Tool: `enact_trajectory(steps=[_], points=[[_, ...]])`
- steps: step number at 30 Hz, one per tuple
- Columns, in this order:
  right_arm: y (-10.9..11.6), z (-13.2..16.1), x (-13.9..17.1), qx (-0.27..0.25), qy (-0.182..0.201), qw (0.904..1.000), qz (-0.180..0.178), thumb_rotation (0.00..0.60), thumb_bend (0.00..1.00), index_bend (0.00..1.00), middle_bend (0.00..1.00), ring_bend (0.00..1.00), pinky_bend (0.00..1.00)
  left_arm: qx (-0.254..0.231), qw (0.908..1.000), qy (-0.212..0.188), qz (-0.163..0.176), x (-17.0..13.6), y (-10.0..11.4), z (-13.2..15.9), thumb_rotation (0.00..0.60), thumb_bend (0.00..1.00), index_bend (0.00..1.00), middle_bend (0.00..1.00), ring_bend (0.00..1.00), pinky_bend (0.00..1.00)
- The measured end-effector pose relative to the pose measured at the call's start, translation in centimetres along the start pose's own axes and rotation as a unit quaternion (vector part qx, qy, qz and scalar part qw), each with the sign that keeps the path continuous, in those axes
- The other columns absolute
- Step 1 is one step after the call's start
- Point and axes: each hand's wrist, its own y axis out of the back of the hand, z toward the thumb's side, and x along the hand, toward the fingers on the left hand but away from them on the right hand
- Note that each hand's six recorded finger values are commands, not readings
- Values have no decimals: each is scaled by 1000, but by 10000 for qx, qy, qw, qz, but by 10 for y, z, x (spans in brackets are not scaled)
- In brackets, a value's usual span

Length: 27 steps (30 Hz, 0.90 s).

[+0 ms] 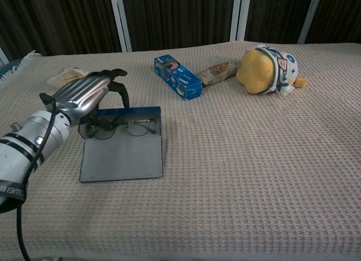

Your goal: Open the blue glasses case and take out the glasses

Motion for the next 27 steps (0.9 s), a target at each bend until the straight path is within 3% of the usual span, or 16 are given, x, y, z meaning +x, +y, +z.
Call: enact_trajectory(steps=[11,27], points=[[0,-1,0,-3,-14,10000,-10,600,60,0,0,0,0,-407,9977,332,436,9,7,-18,600,383,504,53,0,8],[1,0,1,-18,2,10000,-16,600,61,0,0,0,0,-343,9983,386,287,18,-2,-27,600,382,508,60,0,7]])
